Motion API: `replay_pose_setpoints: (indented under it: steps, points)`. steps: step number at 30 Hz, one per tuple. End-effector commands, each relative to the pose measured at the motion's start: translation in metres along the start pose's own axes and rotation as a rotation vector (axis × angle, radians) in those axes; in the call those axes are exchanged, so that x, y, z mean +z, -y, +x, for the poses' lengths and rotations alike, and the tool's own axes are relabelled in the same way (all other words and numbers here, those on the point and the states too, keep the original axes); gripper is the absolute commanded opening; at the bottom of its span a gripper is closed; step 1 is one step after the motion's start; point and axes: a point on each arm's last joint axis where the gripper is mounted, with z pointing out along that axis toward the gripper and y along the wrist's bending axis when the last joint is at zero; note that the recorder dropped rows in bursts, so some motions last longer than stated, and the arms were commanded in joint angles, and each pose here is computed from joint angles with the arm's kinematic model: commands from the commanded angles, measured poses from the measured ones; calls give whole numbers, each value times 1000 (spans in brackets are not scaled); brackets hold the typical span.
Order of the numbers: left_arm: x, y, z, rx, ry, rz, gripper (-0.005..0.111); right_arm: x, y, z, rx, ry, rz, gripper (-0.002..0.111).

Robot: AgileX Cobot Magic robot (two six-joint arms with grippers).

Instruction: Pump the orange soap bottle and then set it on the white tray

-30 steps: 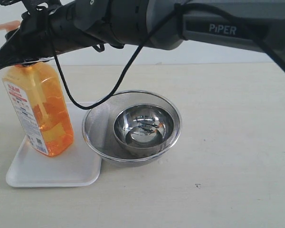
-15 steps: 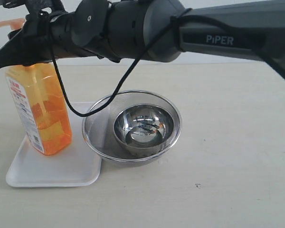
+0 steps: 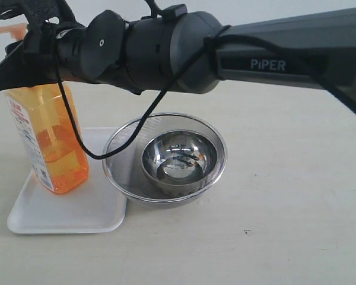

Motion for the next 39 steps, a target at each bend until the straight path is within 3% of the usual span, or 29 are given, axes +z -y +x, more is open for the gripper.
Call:
replay_pose_setpoints:
  steps: [1, 16, 21, 27, 39]
  points:
    - [0, 0, 2, 4, -1, 4, 5, -3, -5, -6, -14, 29, 6, 0]
    - [0, 0, 2, 4, -2, 3, 5, -7, -11, -10, -94, 16, -28, 0]
    - [0, 0, 2, 6, -2, 3, 5, -7, -13, -8, -285, 7, -41, 0]
    - [0, 0, 2, 12, -4, 3, 5, -6, -12, -7, -249, 3, -41, 0]
    - [0, -1, 4, 12, -30, -6, 5, -6, -5, 20, -62, 25, 116, 0]
